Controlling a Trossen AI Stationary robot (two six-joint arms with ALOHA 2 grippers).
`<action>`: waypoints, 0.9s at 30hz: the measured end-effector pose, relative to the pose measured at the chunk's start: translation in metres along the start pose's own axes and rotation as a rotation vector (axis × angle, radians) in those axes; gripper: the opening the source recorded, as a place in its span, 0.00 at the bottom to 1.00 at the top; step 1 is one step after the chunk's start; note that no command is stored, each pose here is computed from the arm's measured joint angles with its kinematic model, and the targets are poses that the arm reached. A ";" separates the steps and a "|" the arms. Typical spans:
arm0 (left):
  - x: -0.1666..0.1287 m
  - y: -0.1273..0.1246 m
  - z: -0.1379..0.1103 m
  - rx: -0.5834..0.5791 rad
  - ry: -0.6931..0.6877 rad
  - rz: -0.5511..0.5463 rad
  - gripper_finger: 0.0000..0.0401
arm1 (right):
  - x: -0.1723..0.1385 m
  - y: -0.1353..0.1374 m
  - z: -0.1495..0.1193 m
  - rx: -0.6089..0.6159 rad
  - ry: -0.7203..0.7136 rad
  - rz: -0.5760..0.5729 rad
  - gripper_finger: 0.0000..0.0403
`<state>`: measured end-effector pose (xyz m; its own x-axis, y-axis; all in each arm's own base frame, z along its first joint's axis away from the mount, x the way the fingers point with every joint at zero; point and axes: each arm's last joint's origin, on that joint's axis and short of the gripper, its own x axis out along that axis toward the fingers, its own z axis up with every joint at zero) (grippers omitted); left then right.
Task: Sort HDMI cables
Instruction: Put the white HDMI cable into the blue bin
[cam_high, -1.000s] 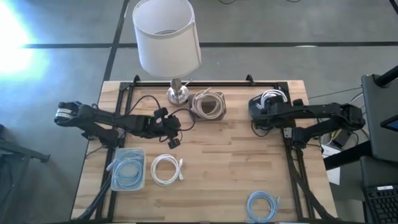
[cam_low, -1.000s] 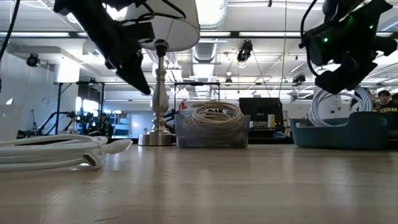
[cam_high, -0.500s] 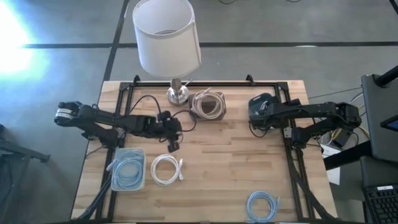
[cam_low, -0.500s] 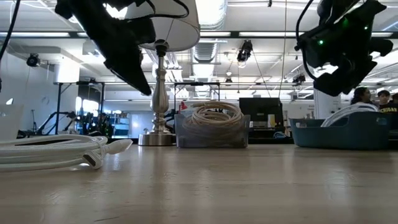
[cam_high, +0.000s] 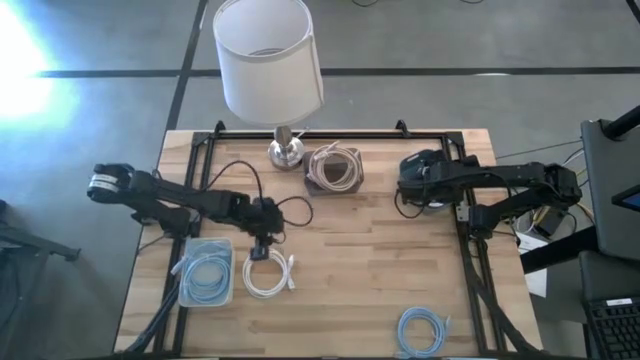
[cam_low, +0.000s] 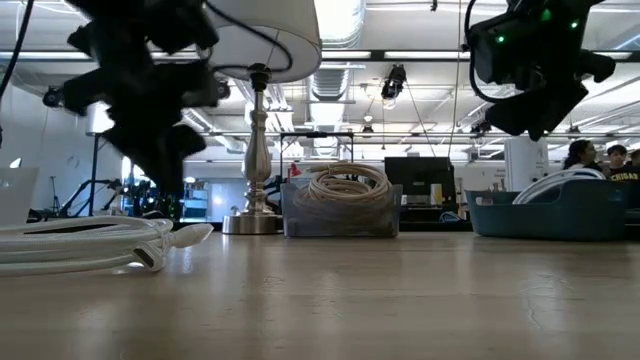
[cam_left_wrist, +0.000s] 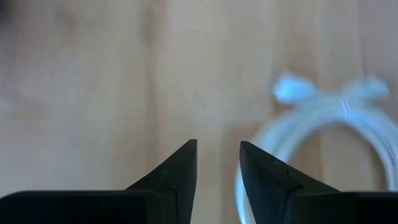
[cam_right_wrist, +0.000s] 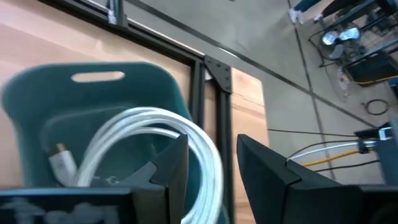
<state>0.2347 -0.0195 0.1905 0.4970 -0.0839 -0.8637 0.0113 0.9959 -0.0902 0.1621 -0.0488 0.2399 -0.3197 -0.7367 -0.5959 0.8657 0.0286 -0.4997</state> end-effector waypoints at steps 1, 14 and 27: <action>0.004 -0.002 -0.006 0.006 0.019 -0.030 0.31 | 0.000 0.001 0.000 0.011 -0.003 0.009 0.33; 0.022 -0.012 -0.034 -0.005 0.042 -0.165 0.31 | -0.021 0.041 0.012 0.067 -0.152 0.344 0.29; 0.022 -0.022 -0.029 -0.093 0.010 -0.275 0.31 | -0.062 0.101 0.015 -0.069 -0.361 0.770 0.28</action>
<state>0.2200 -0.0439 0.1595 0.4778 -0.3510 -0.8053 0.0642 0.9282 -0.3665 0.2748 -0.0100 0.2359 0.5008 -0.6652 -0.5538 0.7623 0.6421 -0.0819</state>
